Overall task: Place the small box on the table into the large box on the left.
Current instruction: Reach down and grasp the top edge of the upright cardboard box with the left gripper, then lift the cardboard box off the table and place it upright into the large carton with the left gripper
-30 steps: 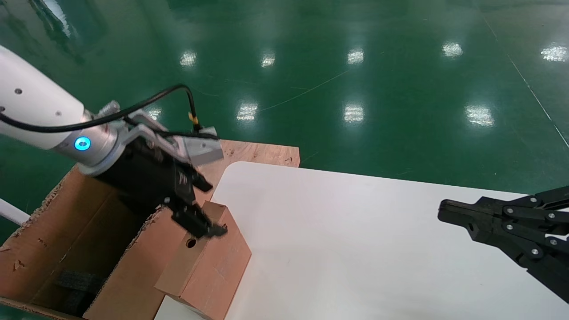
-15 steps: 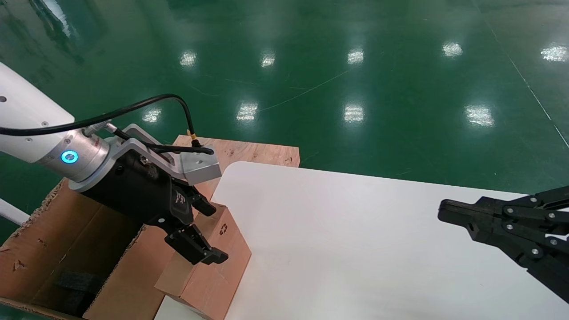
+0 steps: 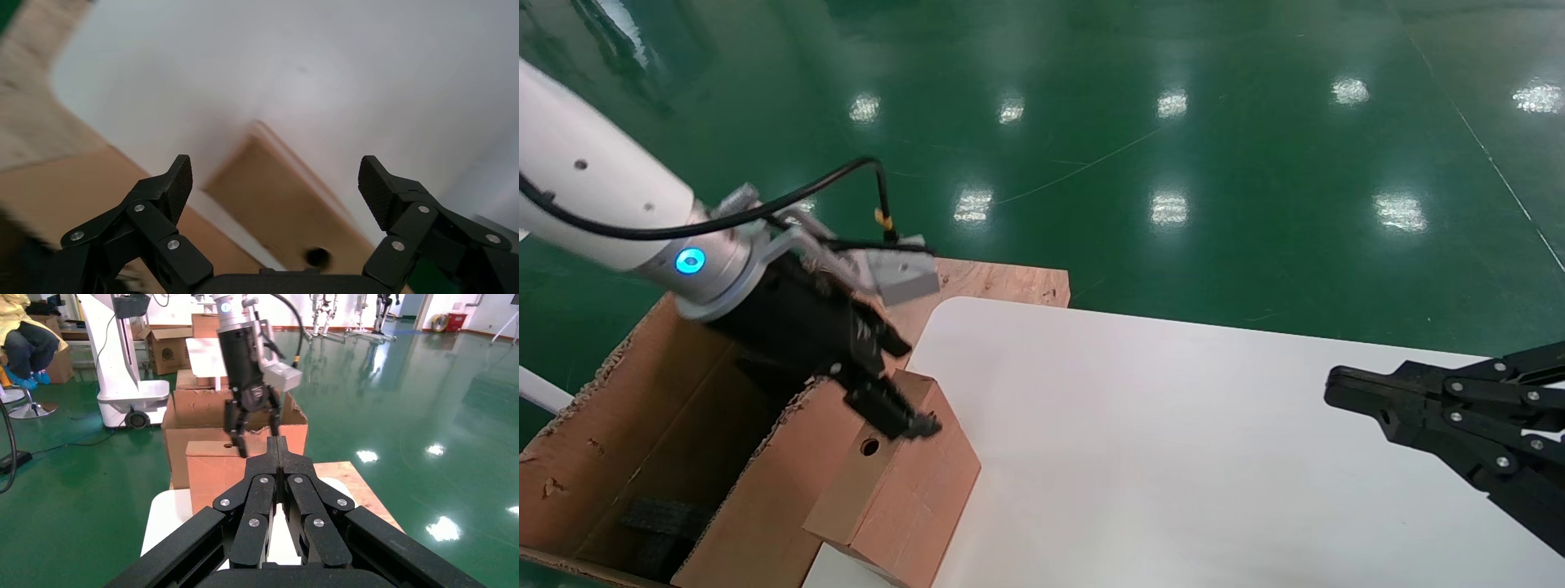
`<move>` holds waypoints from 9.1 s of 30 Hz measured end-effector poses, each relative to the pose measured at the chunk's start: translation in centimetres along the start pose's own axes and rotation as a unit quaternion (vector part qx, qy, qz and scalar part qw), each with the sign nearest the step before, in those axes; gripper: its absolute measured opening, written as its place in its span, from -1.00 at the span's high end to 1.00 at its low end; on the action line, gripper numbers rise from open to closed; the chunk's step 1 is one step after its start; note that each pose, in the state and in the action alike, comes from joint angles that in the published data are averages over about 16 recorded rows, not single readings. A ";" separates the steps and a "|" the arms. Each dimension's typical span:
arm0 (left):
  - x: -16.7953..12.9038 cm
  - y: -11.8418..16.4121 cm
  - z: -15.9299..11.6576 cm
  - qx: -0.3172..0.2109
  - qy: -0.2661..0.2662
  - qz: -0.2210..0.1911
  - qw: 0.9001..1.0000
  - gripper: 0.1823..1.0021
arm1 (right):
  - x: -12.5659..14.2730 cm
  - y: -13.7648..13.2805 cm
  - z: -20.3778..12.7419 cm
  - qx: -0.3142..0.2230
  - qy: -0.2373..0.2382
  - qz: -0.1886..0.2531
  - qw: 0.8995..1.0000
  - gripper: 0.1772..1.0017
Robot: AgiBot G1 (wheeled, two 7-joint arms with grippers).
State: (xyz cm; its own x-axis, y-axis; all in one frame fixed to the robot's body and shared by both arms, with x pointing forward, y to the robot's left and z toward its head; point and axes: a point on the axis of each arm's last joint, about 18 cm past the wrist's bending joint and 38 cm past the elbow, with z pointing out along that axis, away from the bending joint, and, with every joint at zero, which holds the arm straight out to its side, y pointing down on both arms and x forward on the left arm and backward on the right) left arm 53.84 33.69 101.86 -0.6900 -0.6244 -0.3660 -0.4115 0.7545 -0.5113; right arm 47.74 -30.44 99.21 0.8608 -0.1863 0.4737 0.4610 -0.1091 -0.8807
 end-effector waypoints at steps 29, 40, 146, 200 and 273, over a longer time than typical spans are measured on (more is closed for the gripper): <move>1.6 -0.5 -0.4 -0.047 0.029 -0.051 0.997 -1.00 | 0.0 0.0 0.0 0.000 0.000 0.000 1.000 0.97; 1.8 -2.1 -0.4 -0.079 0.002 -0.055 0.995 -1.00 | 0.0 0.0 0.0 0.000 0.000 0.000 1.000 0.97; 2.9 -1.0 4.2 -0.160 -0.013 -0.113 0.981 -0.23 | 0.0 0.0 0.0 0.000 0.001 0.000 1.000 0.97; -14.2 7.2 -17.8 -0.057 -0.203 -0.222 0.952 0.88 | 0.0 0.0 0.0 0.000 0.001 0.000 1.000 0.97; -16.6 17.8 -3.2 -0.194 -0.224 -0.346 0.890 0.90 | 0.0 0.0 0.0 0.000 0.001 0.000 1.000 0.97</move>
State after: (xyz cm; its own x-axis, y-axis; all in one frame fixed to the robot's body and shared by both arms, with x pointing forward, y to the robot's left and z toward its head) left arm 56.08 58.15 101.30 0.0798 -0.9192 -0.3857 -0.8803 0.1165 -0.4599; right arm 47.76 -30.47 99.21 0.8608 -0.1874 0.4732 0.4607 -0.1086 -0.8809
